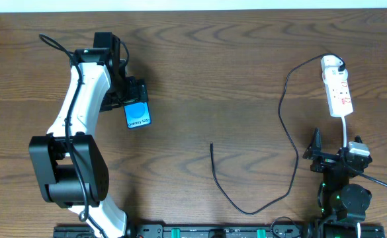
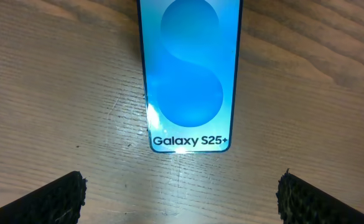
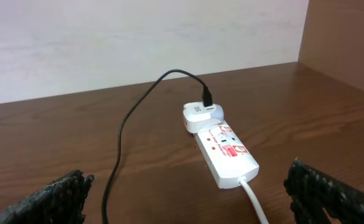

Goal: Plug charger to phone and switch on socket
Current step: 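Lower the left gripper and close it on the phone's bottom edge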

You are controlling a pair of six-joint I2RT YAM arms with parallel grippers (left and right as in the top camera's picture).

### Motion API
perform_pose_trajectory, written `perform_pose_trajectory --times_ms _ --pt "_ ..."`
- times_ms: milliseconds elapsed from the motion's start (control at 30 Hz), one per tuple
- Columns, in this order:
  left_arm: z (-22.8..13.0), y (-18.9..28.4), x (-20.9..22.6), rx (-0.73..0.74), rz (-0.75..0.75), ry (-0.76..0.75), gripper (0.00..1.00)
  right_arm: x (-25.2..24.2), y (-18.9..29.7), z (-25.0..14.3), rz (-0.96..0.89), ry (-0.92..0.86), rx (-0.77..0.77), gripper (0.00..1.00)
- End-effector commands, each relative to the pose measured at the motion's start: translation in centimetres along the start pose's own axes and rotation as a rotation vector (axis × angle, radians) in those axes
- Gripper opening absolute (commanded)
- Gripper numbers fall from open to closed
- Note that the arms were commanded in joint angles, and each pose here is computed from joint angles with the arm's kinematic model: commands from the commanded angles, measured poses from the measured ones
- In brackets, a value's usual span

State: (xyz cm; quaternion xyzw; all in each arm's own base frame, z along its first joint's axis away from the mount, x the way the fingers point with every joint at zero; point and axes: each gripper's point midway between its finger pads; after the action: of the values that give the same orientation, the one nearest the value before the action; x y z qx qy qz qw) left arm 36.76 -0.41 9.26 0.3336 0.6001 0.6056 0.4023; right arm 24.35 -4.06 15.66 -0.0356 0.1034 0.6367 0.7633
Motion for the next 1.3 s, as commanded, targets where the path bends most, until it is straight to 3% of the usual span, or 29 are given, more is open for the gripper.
perform_pose_trajectory --times_ms 0,600,867,1267 --pt "0.5 -0.2 -0.1 0.001 -0.001 0.008 0.98 0.3 0.0 -0.1 0.011 0.016 0.003 0.99" --pt "2.1 -6.2 -0.8 0.031 0.014 0.008 0.98 0.3 0.0 -0.1 0.011 0.016 0.003 0.99" --pt "3.3 -7.0 -1.1 -0.006 0.009 0.086 0.98 0.3 0.0 -0.1 0.011 0.016 0.003 0.99" --pt "3.4 -7.3 -1.1 -0.009 0.012 0.085 0.98 0.3 0.0 -0.1 0.011 0.016 0.003 0.99"
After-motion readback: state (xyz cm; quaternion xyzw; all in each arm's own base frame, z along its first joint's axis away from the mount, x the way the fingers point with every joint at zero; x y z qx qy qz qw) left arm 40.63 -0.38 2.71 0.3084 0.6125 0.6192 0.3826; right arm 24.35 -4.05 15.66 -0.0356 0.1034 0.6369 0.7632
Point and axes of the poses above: each gripper's point midway between its finger pads, its own y axis back along the fingers, its own x axis along the line the jaws close on, z = x × y, and after that the axes turned 15 degrees about y, right-handed
